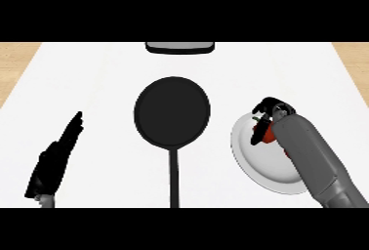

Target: Pick the bell pepper from the plate and place it in the pan

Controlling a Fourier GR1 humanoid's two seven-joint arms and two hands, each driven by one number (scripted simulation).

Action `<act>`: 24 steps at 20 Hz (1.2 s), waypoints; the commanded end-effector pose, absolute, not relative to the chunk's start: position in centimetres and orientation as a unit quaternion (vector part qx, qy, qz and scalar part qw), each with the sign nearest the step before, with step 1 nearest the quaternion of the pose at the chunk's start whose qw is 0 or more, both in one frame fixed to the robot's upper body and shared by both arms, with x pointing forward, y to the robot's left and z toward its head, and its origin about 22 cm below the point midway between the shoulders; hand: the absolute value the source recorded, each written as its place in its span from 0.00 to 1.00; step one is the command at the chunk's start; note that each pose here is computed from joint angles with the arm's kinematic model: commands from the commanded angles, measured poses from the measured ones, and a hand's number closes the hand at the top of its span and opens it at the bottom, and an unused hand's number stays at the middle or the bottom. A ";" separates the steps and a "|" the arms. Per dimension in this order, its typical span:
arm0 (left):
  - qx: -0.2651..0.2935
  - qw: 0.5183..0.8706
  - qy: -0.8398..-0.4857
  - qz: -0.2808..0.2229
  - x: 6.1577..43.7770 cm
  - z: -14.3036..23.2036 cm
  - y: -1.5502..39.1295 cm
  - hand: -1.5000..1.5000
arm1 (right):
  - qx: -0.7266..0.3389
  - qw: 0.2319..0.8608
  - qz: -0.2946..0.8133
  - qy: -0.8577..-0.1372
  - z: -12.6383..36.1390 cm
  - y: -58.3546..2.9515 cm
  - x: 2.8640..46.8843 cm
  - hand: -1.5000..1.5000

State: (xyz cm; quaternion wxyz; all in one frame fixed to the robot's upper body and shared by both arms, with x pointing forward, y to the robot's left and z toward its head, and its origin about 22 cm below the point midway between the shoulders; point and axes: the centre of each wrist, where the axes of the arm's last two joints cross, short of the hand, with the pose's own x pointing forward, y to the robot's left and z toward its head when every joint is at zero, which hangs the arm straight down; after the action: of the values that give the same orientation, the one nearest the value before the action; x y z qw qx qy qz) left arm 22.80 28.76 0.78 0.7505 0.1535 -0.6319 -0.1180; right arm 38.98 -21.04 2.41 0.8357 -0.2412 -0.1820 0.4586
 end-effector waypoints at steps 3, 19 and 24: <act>0.150 0.753 -0.630 -0.119 22.8 1.2 28.1 0.50 | -0.226 0.848 0.434 -0.205 1.7 -21.1 38.3 1.00; 0.167 0.751 -0.627 -0.120 22.9 1.2 28.5 0.50 | -0.308 0.675 0.569 -0.356 1.9 -24.3 36.4 1.00; 0.162 0.748 -0.633 -0.114 23.0 0.5 28.6 0.50 | -0.394 0.580 0.497 -0.511 6.2 -26.1 37.7 1.00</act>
State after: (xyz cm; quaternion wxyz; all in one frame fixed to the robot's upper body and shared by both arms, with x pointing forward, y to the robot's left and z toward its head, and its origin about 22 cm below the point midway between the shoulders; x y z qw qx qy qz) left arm 22.62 28.42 0.79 0.7497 0.1566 -0.6324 -0.1163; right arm 37.24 -25.36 3.62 0.6627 -0.3522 -0.4171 0.5126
